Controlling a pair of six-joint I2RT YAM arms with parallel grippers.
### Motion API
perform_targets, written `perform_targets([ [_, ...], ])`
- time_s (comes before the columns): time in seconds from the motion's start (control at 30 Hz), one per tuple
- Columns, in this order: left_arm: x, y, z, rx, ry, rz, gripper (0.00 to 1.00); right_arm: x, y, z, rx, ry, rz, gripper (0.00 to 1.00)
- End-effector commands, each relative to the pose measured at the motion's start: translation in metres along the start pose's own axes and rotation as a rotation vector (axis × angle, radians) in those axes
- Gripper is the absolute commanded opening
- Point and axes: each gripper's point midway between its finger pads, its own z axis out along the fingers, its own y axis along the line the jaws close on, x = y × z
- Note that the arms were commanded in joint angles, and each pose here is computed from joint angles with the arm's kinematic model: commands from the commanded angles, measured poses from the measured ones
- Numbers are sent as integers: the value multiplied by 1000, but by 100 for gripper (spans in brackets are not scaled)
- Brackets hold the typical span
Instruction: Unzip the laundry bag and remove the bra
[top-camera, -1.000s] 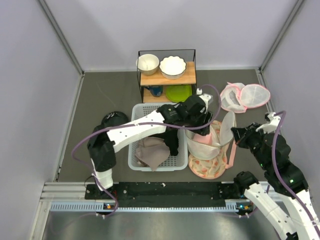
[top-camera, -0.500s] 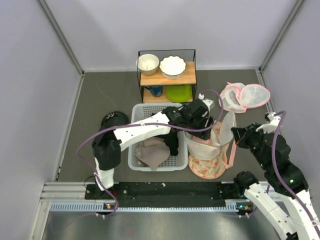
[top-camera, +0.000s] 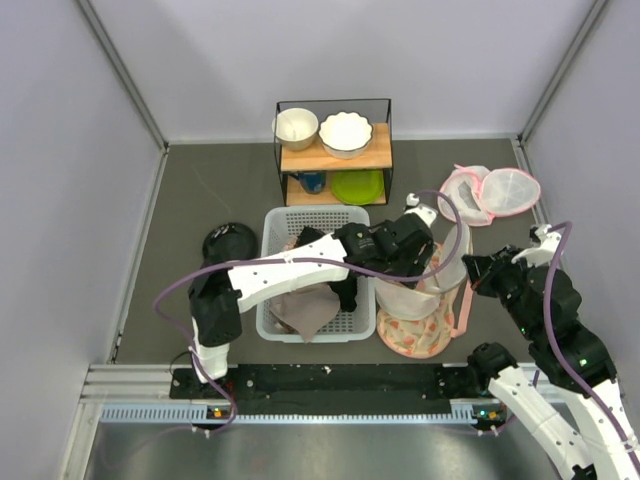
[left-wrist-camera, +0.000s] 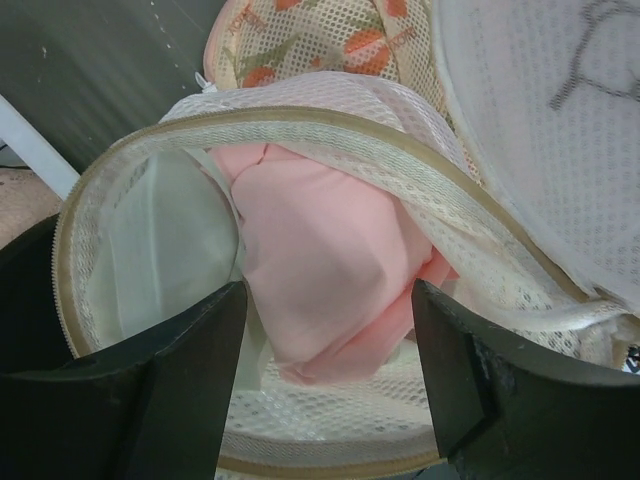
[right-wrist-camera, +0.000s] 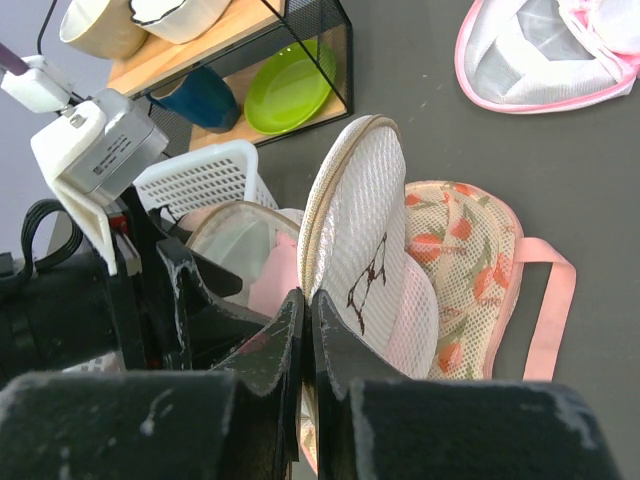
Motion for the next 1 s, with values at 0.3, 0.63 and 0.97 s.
perform_targets([
  [0.3,10,-21,21,22,41,31,68,-13,9,-8,-33,-30,6,0],
  [0.63,-31,-14,-21,8,-97,33,0,-16,6,-11,-24,-49,7,0],
  [0.97,-81,-25,-108,168,-290,14,0,-20,1,-12,4,-63,-5,0],
])
